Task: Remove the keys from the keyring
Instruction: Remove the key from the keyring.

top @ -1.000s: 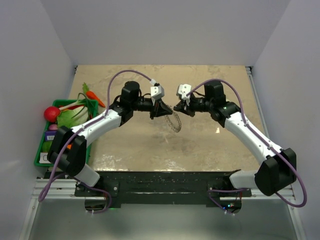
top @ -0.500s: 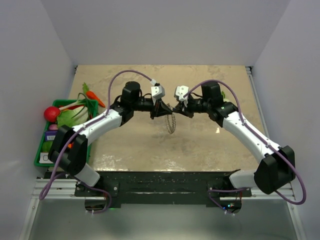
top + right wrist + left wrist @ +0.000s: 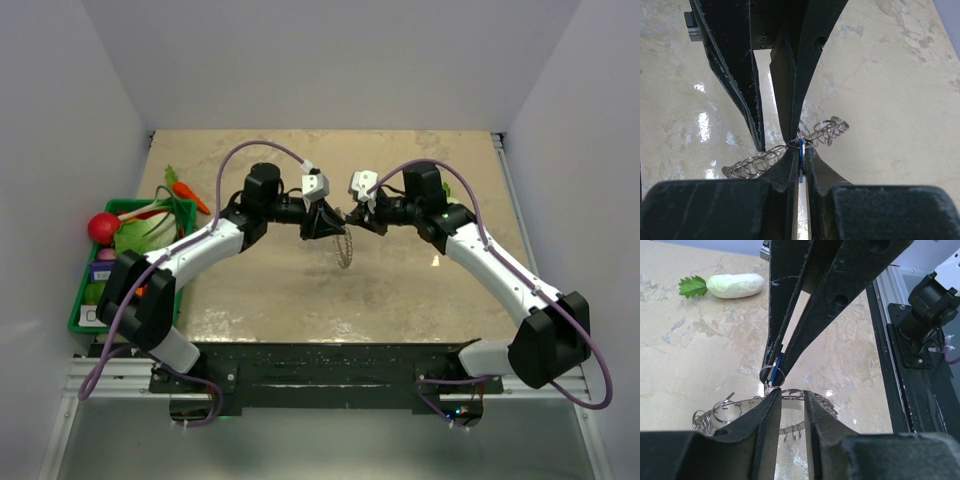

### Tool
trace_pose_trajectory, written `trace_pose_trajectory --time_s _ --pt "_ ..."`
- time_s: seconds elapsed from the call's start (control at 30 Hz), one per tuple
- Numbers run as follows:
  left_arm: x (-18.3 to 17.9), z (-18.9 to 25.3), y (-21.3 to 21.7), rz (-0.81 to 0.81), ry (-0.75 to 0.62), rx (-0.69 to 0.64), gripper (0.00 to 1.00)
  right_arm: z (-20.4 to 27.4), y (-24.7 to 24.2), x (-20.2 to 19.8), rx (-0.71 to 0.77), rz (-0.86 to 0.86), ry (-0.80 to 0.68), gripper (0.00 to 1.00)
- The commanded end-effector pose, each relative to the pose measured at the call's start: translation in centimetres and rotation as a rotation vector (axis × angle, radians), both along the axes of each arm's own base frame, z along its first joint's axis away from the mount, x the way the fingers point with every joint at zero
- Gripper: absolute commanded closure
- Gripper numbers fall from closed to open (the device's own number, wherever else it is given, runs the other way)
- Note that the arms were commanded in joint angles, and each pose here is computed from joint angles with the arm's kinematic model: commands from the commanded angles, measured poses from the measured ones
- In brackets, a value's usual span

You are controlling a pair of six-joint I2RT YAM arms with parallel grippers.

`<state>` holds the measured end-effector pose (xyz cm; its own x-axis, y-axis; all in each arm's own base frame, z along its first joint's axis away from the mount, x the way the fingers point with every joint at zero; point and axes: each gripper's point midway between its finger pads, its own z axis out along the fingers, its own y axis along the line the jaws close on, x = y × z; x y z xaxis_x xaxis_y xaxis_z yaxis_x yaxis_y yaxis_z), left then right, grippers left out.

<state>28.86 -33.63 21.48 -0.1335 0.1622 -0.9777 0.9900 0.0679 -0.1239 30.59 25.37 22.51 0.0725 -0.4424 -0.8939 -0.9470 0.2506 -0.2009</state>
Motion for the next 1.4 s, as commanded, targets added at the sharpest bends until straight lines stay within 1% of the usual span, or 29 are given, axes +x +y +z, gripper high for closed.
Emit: trace_pose_trajectory --time_s 0.0,0.1,0.2,0.3,0.47,0.5,0.63,1.07,1.37 --pt "0.2 1.5 1.0 -0.021 -0.081 -0.037 0.65 3.5 0.4 -0.2 0.055 0.02 -0.103 1.0" --pt "0.7 2.1 2.2 -0.002 -0.092 -0.057 0.62 3.6 0.3 -0.1 0.056 0.017 -0.105 1.0" --pt "0.7 2.8 3.1 0.002 -0.097 -0.087 0.61 3.7 0.3 -0.2 0.056 0.017 -0.105 1.0" --pt "1.0 3.0 3.3 0.017 -0.102 -0.089 0.61 3.6 0.1 -0.1 0.051 0.011 -0.106 1.0" --pt "0.5 2.8 2.6 -0.025 -0.07 -0.111 0.6 3.7 0.3 -0.2 0.052 0.022 -0.103 1.0" --pt "0.0 2.9 2.3 -0.039 -0.043 -0.116 0.6 3.6 0.2 -0.1 0.049 0.016 -0.103 1.0" --pt "-0.9 2.9 1.8 -0.079 -0.031 -0.119 0.6 3.5 0.3 -0.1 0.051 0.015 -0.101 1.0" --pt "0.0 0.6 0.3 -0.036 0.013 -0.067 0.62 3.5 0.3 -0.1 0.055 0.019 -0.096 1.0" --pt "0.4 0.7 0.0 -0.023 0.01 -0.063 0.64 3.3 0.4 -0.2 0.053 0.026 -0.092 1.0"
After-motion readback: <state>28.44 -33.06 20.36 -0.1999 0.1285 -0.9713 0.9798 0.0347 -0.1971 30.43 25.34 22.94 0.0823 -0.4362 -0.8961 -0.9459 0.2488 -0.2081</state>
